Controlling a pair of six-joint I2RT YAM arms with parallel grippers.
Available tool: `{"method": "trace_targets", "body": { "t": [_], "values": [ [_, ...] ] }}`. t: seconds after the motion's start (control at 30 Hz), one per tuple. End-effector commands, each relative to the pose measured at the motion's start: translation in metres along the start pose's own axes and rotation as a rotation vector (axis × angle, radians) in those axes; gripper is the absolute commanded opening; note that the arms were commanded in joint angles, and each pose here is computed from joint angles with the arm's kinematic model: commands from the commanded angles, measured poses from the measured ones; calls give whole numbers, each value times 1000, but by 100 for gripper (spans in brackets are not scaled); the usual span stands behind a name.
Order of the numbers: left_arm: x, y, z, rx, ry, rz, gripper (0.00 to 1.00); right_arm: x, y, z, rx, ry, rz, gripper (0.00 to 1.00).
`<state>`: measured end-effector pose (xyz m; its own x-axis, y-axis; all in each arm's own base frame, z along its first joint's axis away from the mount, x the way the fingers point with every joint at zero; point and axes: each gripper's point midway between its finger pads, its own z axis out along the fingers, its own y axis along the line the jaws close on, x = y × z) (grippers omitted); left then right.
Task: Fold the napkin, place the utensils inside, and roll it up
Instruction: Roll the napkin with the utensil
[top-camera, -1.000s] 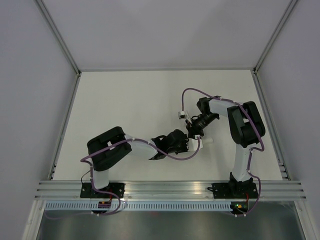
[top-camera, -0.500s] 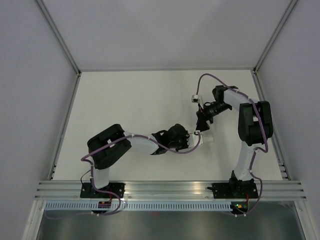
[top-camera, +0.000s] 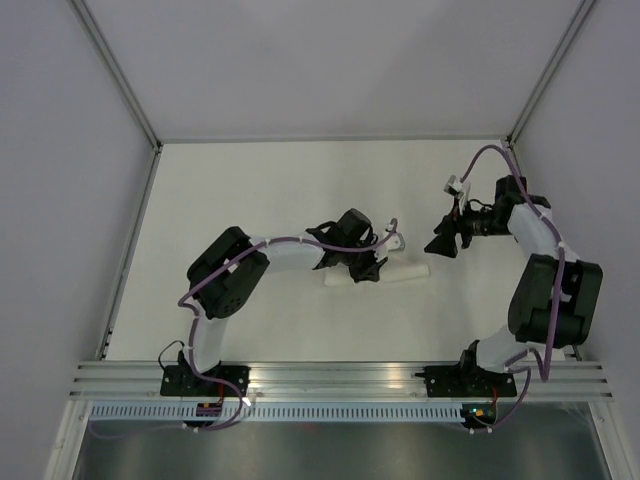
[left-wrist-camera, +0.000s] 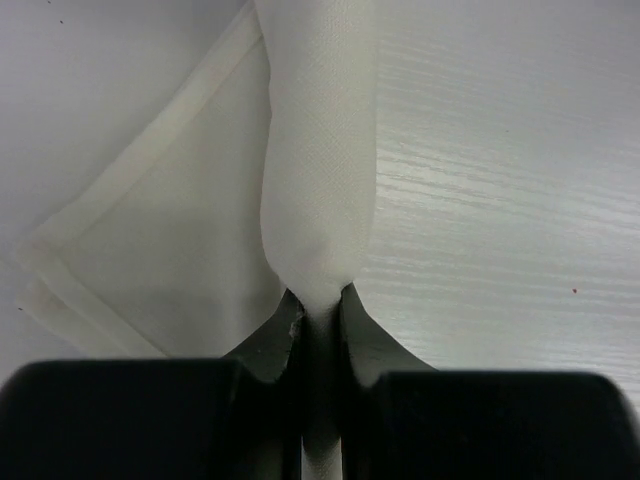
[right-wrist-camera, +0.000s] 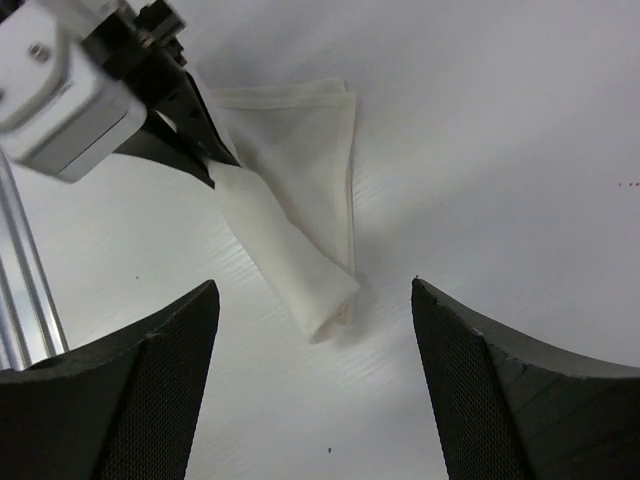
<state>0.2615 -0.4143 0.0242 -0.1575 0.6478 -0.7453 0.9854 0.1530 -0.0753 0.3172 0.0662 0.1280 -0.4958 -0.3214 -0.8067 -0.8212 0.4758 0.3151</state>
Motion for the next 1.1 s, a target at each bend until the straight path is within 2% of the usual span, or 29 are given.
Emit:
{"method": "trace_targets", "body": {
  "t": [0.0, 0.1, 0.23, 0.5, 0.83, 1.07],
  "values": [
    [57, -30, 0, 188, 203, -251, 2, -6, -5, 1, 137, -35, -185, 83],
    [62, -24, 6, 218, 259, -332, 2, 8, 7, 10, 287, -1, -377, 83],
    [67, -21, 7, 241, 294, -421, 2, 18, 33, 36, 320, 10, -512, 86],
    [74, -25, 10, 327, 326, -545, 3, 39, 58, 75, 314, 103, -666, 83],
    [75, -27, 11, 380, 345, -597, 3, 59, 65, 108, 368, 185, -846, 81],
    [74, -30, 9, 426, 336, -618, 5, 80, 64, 120, 344, 276, -882, 67]
  ]
}}
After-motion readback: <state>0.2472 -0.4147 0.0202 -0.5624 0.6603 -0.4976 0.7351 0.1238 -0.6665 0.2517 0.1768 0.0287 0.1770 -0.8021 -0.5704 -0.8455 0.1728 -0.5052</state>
